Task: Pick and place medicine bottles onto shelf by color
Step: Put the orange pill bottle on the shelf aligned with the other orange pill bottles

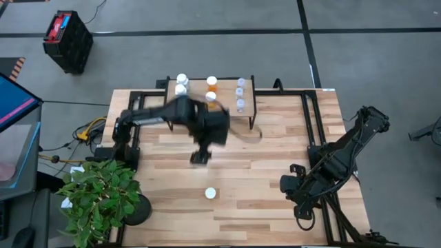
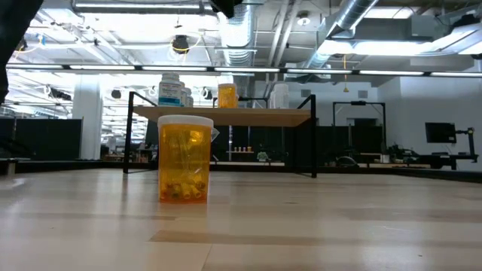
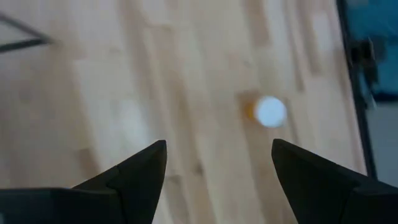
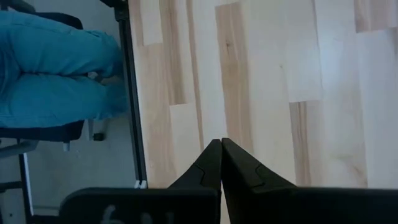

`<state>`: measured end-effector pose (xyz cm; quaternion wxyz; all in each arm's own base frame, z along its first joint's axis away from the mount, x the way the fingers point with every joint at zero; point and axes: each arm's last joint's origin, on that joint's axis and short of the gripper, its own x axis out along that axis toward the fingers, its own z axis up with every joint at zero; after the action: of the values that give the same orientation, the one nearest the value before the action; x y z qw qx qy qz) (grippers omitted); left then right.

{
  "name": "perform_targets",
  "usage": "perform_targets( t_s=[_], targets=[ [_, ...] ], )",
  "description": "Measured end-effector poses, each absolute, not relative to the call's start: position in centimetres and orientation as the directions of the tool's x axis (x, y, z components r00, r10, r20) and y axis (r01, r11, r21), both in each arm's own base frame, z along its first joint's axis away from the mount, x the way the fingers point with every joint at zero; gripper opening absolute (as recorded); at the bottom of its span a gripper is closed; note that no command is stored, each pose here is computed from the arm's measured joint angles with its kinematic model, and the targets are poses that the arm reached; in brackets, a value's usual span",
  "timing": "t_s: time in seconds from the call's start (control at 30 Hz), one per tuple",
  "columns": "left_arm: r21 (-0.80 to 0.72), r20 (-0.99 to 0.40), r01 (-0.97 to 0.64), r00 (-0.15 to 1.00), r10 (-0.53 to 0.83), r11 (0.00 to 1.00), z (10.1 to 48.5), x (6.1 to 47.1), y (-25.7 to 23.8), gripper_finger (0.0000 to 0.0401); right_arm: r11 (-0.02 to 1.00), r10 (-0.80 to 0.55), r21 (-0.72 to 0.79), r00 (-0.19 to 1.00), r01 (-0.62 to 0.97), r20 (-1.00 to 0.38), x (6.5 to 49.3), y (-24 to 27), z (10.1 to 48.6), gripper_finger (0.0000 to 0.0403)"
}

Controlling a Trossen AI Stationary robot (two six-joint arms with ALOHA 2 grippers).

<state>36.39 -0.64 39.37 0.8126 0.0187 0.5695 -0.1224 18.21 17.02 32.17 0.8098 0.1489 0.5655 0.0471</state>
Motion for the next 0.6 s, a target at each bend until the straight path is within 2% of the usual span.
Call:
perform_targets(
  t_s=[0.23, 0.37, 0.5, 0.6],
  targets=[
    [-0.164, -0.948, 0.360, 0.199, -0.247, 0.918, 37.4, 35.5, -6.8, 0.0277, 0.954, 0.243, 0.288, 0.348, 0.083, -0.905, 18.6, 17.8, 31.6, 0.0026],
    [-0.159, -0.964, 0.338, 0.150, -0.220, 0.928, 36.8, 33.5, -8.1, 0.0277, 0.960, 0.246, 0.275, 0.312, 0.054, -0.918, 18.0, 18.4, 31.3, 0.0026],
    [-0.121, -0.965, 0.324, 0.183, -0.187, 0.938, 35.0, 32.3, -8.7, 0.0277, 0.972, 0.234, 0.229, 0.295, -0.053, -0.926, 16.6, 19.3, 31.3, 0.0026],
    [-0.118, -0.956, 0.326, 0.219, -0.197, 0.938, 33.7, 31.4, -8.7, 0.0277, 0.988, 0.141, 0.106, 0.409, -0.108, -0.902, 15.0, 19.4, 31.9, 0.0026]
  ],
)
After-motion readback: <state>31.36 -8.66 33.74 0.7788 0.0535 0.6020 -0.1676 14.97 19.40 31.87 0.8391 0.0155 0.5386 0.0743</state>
